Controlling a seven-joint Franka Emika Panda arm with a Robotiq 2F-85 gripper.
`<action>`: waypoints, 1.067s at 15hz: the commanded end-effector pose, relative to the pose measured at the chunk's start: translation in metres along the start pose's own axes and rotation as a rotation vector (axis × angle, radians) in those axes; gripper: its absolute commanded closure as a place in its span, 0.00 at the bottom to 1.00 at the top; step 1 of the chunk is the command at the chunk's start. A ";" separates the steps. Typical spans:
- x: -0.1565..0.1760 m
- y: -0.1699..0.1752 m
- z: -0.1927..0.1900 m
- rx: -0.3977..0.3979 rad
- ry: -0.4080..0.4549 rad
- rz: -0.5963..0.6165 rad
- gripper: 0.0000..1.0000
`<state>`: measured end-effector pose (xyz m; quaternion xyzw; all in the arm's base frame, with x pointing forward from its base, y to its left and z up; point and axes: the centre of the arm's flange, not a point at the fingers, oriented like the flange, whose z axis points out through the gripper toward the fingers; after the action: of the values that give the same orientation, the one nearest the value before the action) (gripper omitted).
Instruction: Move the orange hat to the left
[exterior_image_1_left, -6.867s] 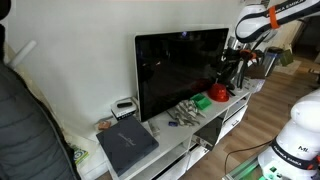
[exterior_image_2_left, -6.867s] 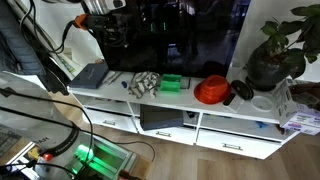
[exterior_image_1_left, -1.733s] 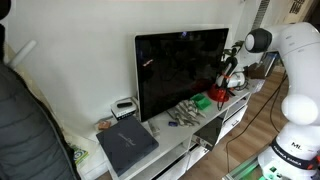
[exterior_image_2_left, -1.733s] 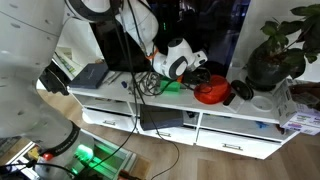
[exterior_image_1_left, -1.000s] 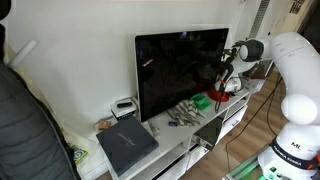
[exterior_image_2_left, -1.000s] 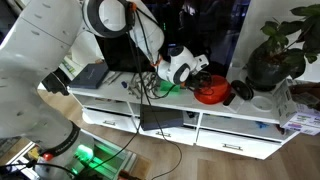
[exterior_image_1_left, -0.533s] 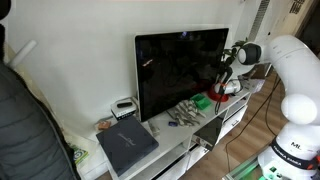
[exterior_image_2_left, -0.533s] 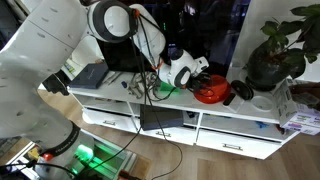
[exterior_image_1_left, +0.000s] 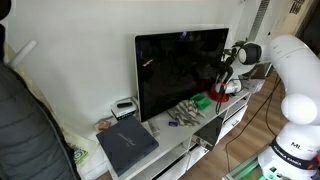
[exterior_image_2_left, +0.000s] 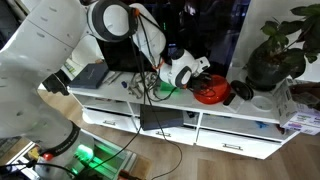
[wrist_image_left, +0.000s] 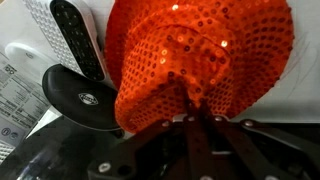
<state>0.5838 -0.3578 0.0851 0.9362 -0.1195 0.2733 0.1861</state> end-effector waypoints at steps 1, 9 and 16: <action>0.008 0.009 -0.026 0.009 -0.024 0.012 0.98; 0.012 0.010 -0.099 0.092 -0.109 -0.042 0.98; 0.006 0.016 -0.176 0.160 -0.101 -0.124 0.98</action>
<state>0.5367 -0.3121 0.1897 0.9628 -0.0732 0.2225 0.1350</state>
